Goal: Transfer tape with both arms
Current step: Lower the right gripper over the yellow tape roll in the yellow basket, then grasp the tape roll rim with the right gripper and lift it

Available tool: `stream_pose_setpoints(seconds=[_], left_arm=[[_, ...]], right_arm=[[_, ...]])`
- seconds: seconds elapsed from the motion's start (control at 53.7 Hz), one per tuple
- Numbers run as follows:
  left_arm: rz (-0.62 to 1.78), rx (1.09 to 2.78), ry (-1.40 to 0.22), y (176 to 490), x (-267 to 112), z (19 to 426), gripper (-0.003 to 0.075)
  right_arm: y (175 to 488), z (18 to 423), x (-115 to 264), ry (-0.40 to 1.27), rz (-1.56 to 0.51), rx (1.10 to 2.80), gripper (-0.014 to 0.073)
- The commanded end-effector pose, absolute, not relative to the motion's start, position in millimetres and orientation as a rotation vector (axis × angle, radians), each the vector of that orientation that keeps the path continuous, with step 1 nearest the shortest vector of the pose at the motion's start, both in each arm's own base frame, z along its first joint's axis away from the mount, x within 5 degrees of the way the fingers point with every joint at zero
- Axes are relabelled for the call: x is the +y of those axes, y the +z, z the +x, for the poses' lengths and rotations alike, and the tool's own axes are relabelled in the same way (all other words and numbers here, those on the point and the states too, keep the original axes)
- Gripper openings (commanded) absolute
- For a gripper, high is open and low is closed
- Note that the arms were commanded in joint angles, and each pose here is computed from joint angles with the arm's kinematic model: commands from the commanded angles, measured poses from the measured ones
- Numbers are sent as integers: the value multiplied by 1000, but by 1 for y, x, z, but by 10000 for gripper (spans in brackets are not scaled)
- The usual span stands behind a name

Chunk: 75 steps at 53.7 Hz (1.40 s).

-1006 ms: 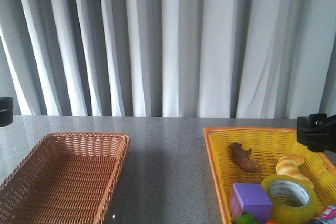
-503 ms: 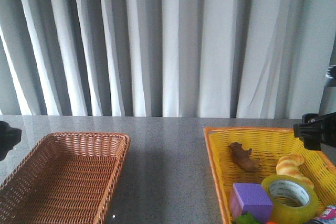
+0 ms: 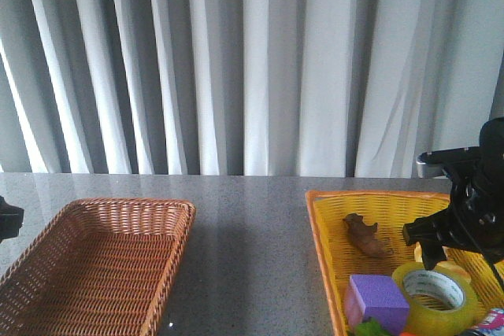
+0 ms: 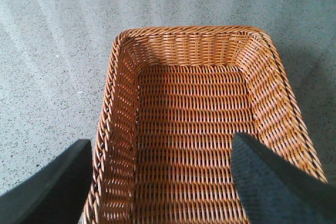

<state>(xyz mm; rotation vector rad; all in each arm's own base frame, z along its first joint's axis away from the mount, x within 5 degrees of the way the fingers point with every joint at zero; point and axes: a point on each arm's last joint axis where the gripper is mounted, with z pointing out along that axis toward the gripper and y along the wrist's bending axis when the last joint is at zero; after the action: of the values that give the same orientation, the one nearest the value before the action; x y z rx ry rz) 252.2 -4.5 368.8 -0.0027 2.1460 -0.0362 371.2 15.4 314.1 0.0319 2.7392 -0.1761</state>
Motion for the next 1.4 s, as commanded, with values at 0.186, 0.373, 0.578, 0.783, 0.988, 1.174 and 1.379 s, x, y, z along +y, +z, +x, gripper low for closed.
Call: stream_pose_setpoints(seconds=[0.186,0.373,0.578,0.783,0.988,1.174,1.379], left_arm=[[-10,2028,-59,390,-7,251,517],[-10,2023,-59,391,-7,251,517],[-10,2022,-59,391,-7,251,517],[-10,2022,-59,391,-7,251,517],[-10,2022,-59,391,-7,251,517],[-10,2022,-59,391,-7,251,517],[-10,2022,-59,391,-7,251,517]], right_arm=[[308,384,-12,-131,132,2728,581],[293,393,-14,-123,134,2750,581],[277,400,-14,-124,133,2786,581],[268,404,-14,-125,132,2805,576],[268,406,-13,-118,153,2784,473],[265,407,-13,-118,155,2791,269],[265,407,-13,-117,154,2797,98]])
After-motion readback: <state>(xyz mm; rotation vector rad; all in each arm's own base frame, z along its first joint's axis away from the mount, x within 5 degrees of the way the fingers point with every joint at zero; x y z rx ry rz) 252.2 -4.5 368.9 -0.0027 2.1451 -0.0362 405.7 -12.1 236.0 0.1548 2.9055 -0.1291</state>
